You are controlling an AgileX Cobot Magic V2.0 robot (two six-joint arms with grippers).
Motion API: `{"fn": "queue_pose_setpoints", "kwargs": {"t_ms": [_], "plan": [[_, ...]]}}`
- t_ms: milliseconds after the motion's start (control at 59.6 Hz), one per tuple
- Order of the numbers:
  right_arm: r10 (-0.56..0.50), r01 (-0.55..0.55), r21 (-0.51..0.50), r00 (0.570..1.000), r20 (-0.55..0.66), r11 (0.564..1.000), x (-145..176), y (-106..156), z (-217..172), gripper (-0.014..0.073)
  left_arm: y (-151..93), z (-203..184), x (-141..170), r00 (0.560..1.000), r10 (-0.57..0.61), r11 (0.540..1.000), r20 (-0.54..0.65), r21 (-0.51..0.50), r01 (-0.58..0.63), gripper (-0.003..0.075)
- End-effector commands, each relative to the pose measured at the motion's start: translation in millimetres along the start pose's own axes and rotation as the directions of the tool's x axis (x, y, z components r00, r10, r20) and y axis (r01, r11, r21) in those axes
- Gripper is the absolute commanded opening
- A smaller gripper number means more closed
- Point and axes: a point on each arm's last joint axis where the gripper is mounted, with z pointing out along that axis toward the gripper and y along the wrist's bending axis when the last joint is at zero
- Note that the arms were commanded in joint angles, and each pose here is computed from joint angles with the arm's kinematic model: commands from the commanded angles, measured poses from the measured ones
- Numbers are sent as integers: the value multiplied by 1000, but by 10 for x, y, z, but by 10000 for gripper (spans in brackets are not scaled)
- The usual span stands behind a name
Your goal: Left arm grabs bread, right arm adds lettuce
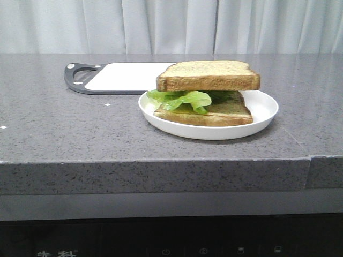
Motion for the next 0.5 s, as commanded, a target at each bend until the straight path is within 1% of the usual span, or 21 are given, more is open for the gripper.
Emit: {"fn": "queue_pose_setpoints", "kwargs": {"t_ms": [0,201,285,386,487], "plan": [[-10,9,13,995,95,1000,-148,-3,-13,-60,-3,-15,-70,995,-14,1000,101,8,14,-21],[-6,4,12,995,98,1000,-146,-3,-11,-60,-3,-15,-70,995,-14,1000,101,8,14,-21],[7,-10,25,992,128,1000,-130,-17,4,-60,-3,-15,-70,995,-14,1000,101,8,14,-21],[19,-31,82,989,144,996,-44,-61,38,-60,-3,-15,-70,995,-14,1000,101,8,14,-21],[13,-37,173,990,142,984,133,-132,72,-60,-3,-15,-70,995,-14,1000,101,8,14,-21]]}}
